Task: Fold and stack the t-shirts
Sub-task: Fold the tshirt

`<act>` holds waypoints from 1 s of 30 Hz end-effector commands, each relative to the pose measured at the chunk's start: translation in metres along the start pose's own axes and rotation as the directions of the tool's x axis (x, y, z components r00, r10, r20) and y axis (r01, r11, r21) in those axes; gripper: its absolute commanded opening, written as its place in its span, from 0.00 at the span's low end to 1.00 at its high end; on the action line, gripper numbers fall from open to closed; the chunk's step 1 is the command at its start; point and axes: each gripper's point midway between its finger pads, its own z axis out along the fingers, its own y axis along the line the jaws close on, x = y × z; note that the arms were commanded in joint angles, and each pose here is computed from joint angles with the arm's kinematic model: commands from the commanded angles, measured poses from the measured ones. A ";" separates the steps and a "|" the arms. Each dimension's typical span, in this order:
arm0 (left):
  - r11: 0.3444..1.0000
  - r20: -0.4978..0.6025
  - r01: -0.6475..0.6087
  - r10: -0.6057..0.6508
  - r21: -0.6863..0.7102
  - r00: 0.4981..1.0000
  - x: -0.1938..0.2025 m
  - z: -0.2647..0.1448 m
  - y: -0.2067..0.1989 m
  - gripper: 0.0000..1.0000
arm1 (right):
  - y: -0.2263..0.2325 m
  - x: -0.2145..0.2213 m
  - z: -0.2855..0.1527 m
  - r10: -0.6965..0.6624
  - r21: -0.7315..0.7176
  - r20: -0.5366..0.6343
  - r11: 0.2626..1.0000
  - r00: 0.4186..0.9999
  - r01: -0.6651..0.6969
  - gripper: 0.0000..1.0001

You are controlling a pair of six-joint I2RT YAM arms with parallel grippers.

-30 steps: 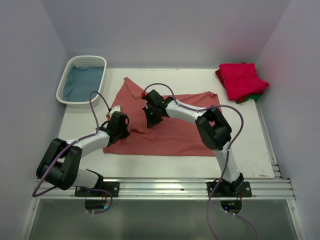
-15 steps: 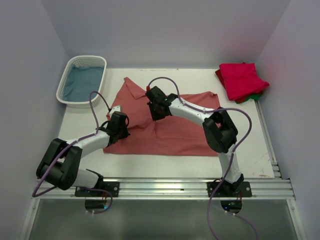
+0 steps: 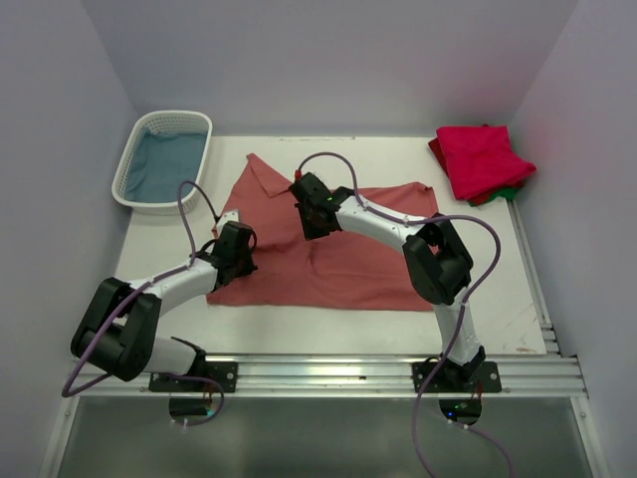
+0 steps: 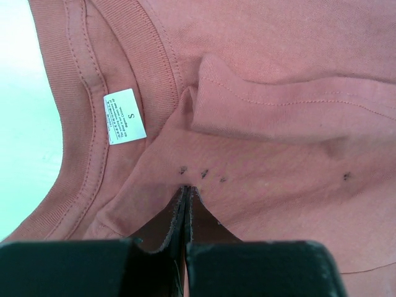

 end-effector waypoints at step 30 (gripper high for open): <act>0.996 0.145 0.089 -0.087 -0.008 0.986 -0.123 0.004 -0.016 0.00 | 0.128 0.063 -0.028 0.016 -0.524 -0.087 0.850 0.996 -0.059 0.00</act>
